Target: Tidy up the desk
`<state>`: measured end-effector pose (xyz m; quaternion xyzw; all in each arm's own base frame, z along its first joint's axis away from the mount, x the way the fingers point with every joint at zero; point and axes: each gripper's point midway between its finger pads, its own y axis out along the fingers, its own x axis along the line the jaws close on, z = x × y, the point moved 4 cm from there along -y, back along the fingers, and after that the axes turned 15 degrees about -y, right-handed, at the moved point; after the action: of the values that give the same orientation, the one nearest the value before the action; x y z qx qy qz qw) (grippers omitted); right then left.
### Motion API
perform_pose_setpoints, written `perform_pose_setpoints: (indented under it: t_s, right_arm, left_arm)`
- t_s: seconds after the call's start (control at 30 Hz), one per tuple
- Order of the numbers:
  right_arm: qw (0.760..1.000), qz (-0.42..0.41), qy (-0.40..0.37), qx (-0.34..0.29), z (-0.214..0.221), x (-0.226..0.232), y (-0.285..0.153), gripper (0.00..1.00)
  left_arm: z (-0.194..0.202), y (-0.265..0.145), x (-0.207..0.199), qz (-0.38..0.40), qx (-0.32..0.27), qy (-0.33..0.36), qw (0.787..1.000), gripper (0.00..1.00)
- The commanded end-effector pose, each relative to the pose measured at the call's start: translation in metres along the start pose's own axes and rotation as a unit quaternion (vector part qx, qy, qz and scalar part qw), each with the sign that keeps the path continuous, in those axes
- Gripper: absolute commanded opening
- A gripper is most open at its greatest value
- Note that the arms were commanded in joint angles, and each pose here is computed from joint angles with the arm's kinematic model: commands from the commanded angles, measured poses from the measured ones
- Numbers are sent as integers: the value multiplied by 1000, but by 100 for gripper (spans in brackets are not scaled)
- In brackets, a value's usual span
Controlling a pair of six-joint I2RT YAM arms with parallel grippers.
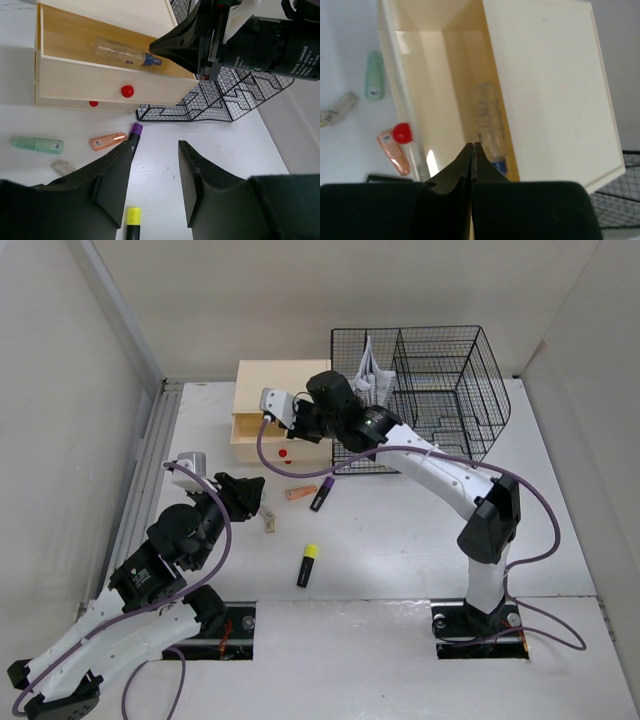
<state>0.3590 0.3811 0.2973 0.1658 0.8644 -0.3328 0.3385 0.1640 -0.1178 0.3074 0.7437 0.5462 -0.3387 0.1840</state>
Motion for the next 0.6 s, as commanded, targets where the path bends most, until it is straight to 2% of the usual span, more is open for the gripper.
perform_pose_setpoints:
  t_s: [0.0, 0.13, 0.23, 0.43, 0.5, 0.53, 0.57]
  right_arm:
    - [995, -3, 16, -101, -47, -12, -32, 0]
    - [984, -66, 24, -163, -63, 10, -46, 0]
    - [973, -131, 25, -186, -64, 34, -43, 0]
    - [963, -231, 30, -138, -38, 72, -19, 0]
    - [969, -225, 31, -100, -24, 74, -7, 0]
    - [974, -205, 58, -79, -19, 71, 1, 0]
    - [985, -154, 69, -30, -5, 61, 9, 0]
  left_arm:
    - [-2, 1, -3, 5, -7, -2, 1000, 39]
    - [-3, 1, -4, 8, -10, -4, 1000, 39]
    - [-3, 1, -4, 8, -10, -4, 1000, 39]
    - [-2, 1, -5, 11, -6, -4, 1000, 39]
    - [-2, 1, -5, 11, -6, -4, 1000, 39]
    - [-2, 1, -5, 11, -6, -4, 1000, 39]
    - [-2, 1, -5, 11, -6, -4, 1000, 39]
